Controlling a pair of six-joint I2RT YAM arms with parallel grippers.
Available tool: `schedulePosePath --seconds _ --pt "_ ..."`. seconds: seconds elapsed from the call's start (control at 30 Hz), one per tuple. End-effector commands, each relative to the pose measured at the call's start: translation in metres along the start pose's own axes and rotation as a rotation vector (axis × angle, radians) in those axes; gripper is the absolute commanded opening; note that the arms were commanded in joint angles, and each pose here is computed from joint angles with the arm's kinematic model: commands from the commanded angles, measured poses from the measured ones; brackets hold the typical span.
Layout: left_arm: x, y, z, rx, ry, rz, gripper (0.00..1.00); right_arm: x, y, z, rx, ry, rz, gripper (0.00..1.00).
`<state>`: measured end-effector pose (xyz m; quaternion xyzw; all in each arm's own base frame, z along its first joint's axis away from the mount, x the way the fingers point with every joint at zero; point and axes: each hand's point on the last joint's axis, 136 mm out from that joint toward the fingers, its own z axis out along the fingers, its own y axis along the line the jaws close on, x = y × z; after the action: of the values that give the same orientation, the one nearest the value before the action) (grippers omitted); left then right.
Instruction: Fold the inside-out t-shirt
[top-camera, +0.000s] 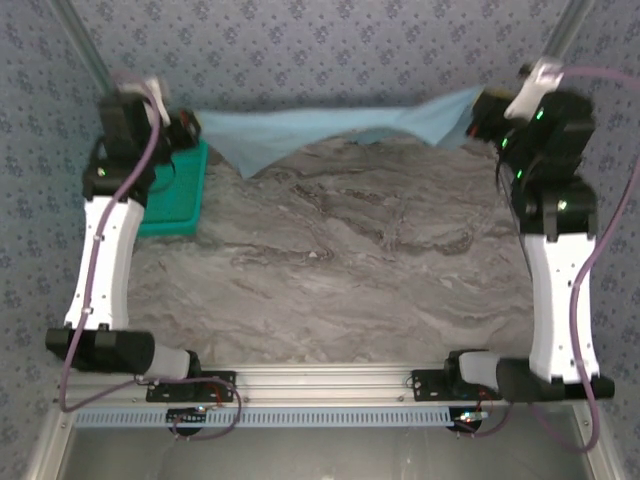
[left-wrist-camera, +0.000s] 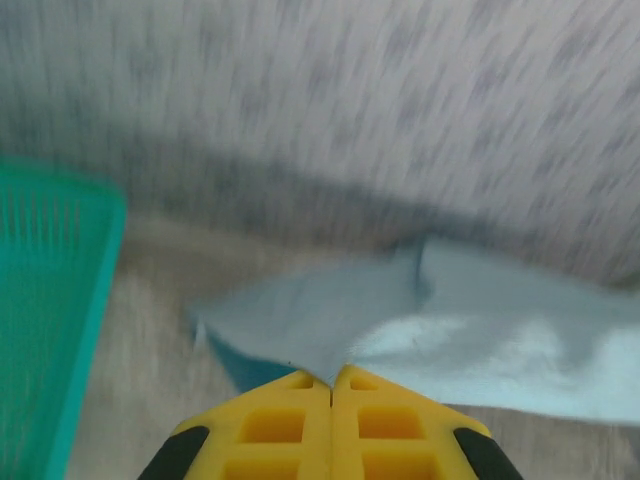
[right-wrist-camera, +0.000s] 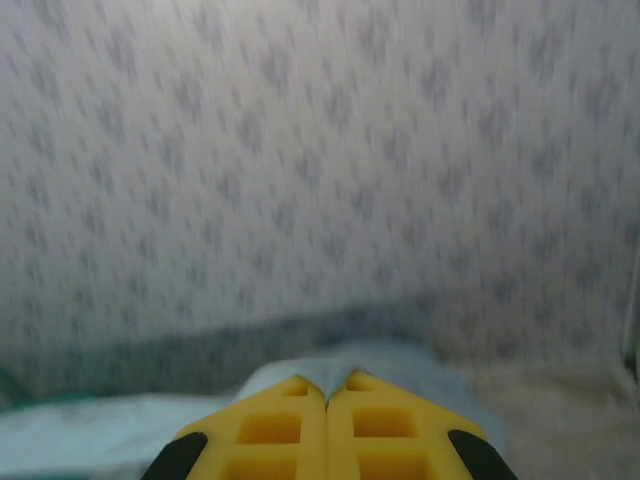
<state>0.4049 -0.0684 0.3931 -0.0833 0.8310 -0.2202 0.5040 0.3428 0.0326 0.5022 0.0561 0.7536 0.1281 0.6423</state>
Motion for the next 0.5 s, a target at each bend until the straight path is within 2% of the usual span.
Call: schedulePosePath --seconds 0.0,0.17,0.27,0.37,0.47 --pt "0.062 -0.001 0.001 0.077 0.092 -0.055 0.0 0.09 -0.037 -0.024 0.146 0.212 0.038 0.0" --pt "0.221 0.027 0.007 0.027 0.428 -0.141 0.03 0.227 -0.08 -0.057 0.309 0.571 0.149 0.0" --pt "0.3 0.056 0.002 -0.055 0.581 -0.193 0.04 0.28 -0.1 -0.065 0.381 0.679 0.232 0.0" --pt "0.349 0.079 -0.006 -0.128 0.67 -0.22 0.05 0.31 -0.121 -0.071 0.456 0.715 0.283 0.0" --pt "0.377 0.09 -0.012 -0.171 0.724 -0.228 0.06 0.333 -0.133 -0.076 0.504 0.742 0.33 0.01"
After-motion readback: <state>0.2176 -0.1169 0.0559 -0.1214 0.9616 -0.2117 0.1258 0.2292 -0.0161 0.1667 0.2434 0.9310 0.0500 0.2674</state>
